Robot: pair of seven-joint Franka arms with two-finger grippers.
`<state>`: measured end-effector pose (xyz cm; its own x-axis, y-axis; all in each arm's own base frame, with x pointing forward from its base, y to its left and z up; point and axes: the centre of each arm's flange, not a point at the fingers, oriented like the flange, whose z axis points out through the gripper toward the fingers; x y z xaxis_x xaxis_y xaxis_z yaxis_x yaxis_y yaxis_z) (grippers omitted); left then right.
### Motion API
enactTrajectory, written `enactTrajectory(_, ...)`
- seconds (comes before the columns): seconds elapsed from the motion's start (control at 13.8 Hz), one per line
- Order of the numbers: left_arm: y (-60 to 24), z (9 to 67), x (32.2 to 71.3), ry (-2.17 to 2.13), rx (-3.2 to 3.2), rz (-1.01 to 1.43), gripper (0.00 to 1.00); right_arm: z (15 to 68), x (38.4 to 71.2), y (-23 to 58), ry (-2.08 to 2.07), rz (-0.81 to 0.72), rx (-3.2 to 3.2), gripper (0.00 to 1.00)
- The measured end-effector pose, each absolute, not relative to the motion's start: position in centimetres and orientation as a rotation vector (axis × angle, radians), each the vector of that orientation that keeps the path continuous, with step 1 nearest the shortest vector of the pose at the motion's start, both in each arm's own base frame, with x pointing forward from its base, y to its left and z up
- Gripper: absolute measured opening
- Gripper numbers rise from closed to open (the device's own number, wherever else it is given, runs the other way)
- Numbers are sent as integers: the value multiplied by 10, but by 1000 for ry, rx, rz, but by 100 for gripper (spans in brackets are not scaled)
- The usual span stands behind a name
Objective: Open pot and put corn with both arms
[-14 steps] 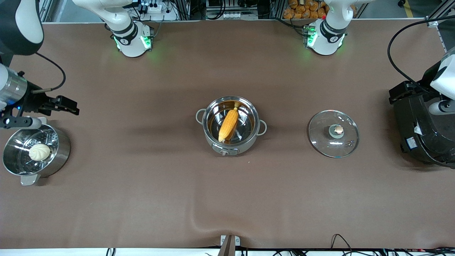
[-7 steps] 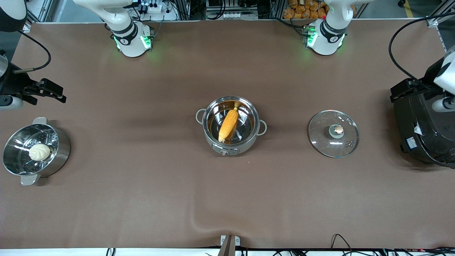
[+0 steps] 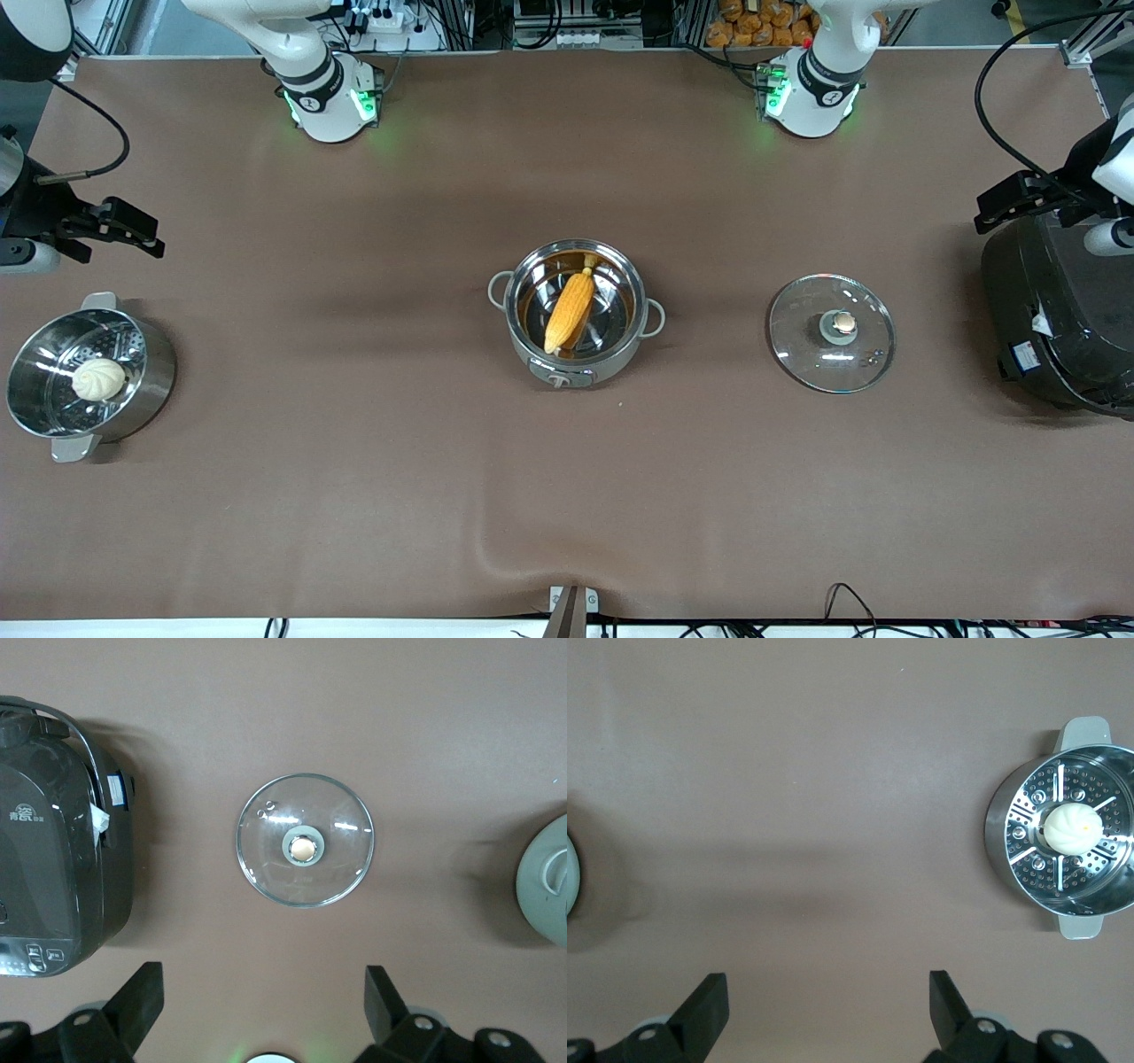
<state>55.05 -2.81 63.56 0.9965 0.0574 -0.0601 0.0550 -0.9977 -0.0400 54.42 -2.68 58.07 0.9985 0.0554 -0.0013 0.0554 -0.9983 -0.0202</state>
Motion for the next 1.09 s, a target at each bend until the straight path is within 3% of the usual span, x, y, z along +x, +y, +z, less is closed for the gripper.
enactTrajectory(1.09, -39, 640, 547, -41, -3101, 89, 100, 618, 534, -27, -89, 20, -3119, 100)
